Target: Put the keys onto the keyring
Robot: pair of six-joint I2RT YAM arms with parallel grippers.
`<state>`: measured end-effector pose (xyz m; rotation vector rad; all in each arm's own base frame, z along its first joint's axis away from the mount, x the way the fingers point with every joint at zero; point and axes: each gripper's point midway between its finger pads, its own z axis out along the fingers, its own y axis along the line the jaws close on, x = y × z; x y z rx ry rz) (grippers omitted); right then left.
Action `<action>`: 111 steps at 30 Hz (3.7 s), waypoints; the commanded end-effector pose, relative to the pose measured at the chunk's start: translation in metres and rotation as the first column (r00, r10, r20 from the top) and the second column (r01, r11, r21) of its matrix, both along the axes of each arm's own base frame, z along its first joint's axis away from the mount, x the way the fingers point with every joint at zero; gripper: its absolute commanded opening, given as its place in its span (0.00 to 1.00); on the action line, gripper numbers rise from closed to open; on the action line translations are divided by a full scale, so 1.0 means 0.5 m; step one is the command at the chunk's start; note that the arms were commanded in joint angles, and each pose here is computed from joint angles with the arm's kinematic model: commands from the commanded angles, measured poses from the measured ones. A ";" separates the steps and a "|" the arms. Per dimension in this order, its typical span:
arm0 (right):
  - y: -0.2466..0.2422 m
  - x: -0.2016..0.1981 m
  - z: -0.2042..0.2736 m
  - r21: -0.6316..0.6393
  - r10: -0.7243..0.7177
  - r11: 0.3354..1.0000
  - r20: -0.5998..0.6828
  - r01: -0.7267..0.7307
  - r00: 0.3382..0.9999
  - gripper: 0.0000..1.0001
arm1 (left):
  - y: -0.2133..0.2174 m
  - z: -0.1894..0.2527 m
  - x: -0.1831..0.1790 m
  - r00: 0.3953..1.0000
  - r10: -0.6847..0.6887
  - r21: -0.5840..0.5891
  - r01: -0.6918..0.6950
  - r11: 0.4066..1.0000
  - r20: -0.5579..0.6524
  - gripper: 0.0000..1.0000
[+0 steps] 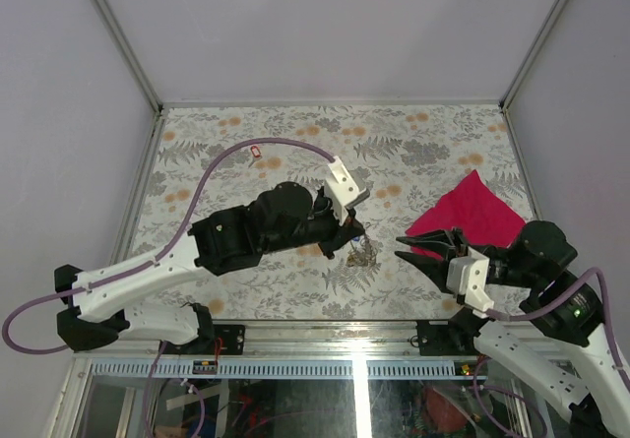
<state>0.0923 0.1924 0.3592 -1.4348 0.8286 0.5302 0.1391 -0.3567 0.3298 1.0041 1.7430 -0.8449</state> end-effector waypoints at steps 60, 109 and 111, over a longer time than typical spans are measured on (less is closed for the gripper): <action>0.088 0.093 -0.103 -0.487 0.140 0.866 0.459 0.117 0.877 0.30 | -0.002 0.032 0.024 0.996 -0.005 -0.086 -0.003 0.996 -0.088 0.00; 0.108 0.090 -0.054 -0.342 0.051 0.932 0.450 0.119 0.892 0.15 | -0.015 0.027 0.021 0.995 -0.035 -0.080 0.027 0.996 -0.097 0.00; 0.107 0.091 -0.057 -0.347 0.050 0.930 0.448 0.122 0.893 0.15 | -0.016 0.028 0.021 0.995 -0.035 -0.081 0.027 0.996 -0.096 0.00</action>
